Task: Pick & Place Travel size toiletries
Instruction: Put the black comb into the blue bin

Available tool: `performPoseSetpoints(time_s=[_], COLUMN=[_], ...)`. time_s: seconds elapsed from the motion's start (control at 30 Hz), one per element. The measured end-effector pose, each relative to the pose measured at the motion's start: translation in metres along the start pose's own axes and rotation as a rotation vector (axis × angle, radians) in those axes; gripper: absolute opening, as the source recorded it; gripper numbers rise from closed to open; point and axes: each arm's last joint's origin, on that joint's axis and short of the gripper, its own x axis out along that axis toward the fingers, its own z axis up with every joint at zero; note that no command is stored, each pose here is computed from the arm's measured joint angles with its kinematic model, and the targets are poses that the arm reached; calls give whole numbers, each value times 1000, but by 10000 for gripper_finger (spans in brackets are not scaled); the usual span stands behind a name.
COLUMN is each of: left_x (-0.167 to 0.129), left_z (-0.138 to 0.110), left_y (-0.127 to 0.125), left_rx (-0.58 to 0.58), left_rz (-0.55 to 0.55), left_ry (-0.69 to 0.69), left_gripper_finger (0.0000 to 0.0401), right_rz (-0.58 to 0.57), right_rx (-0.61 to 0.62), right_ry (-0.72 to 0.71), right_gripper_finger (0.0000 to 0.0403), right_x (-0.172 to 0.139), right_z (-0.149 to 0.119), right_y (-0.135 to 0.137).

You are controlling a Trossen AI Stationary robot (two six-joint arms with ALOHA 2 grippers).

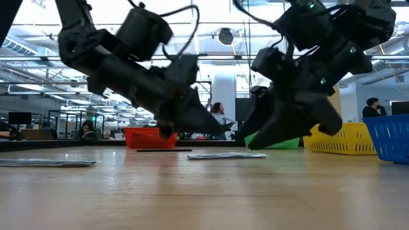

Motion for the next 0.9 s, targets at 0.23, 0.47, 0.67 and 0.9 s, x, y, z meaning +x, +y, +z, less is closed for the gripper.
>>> performPoseSetpoints(time_s=[0.23,0.47,0.67,0.9], left_x=[12,13,13,13], left_z=[-1,-2,-4,-6], left_y=[17,27,27,26], left_rx=[-68,-93,-83,-51], left_rz=[129,156,163,158], left_ry=[91,119,135,145], left_gripper_finger=[5,5,7,5], right_rz=[-21,-48,-69,-125], right_rx=[-87,-138,-210,-278], right_ry=[69,82,49,50], right_gripper_finger=[254,254,254,254], right_x=[0,13,20,21], right_z=[-7,-15,-16,-15], right_y=[-2,-11,-14,-20])
